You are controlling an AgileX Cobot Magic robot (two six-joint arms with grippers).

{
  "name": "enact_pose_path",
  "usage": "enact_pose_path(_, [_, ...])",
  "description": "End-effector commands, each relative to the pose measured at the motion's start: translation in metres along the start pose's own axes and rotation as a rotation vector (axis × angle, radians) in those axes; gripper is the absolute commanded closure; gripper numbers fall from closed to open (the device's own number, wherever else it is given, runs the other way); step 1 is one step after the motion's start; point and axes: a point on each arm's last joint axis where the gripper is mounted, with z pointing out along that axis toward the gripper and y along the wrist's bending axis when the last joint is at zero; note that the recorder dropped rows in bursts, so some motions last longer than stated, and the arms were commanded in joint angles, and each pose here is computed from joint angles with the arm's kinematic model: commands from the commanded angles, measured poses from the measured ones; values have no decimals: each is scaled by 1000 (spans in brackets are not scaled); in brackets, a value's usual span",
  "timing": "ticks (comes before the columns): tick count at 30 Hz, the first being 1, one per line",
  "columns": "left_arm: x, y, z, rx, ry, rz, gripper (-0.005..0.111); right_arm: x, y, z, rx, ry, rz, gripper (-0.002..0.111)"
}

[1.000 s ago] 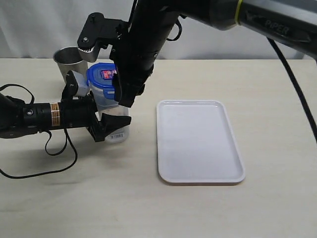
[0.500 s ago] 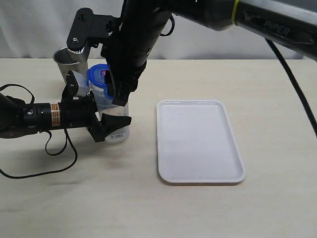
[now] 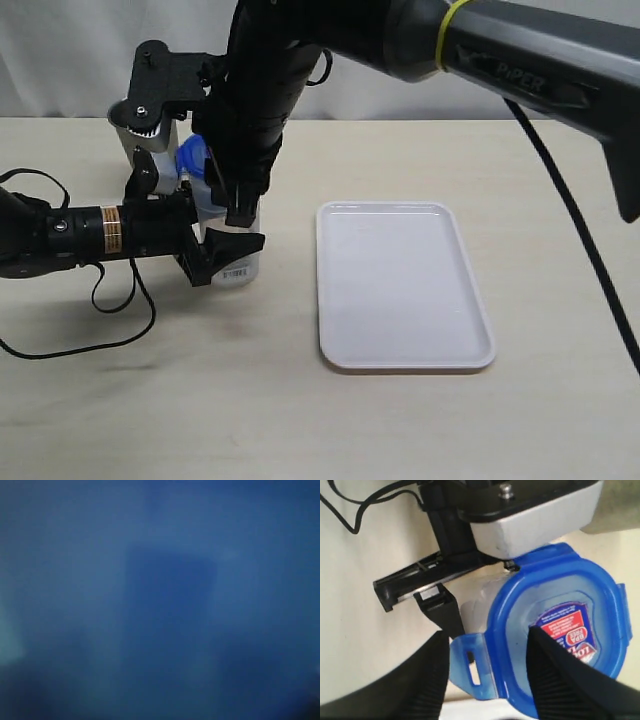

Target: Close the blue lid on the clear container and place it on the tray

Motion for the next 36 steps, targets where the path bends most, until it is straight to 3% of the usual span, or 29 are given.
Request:
enact_pose_path(1, [-2, -4, 1, 29, -24, 60, 73, 10, 9, 32, -94, 101, -12, 62])
enact_pose_path(2, [-2, -4, 1, 28, -25, 61, 59, 11, 9, 33, -95, 110, -16, 62])
enact_pose_path(4, [-2, -4, 1, 30, -29, 61, 47, 13, 9, 37, -104, 126, -17, 62])
enact_pose_path(18, [-2, -4, 1, 32, -27, 80, 47, 18, 10, 44, -50, 262, -121, 62])
enact_pose_path(36, [-3, -6, 1, 46, -37, 84, 48, 14, 26, 59, -90, 238, -169, 65])
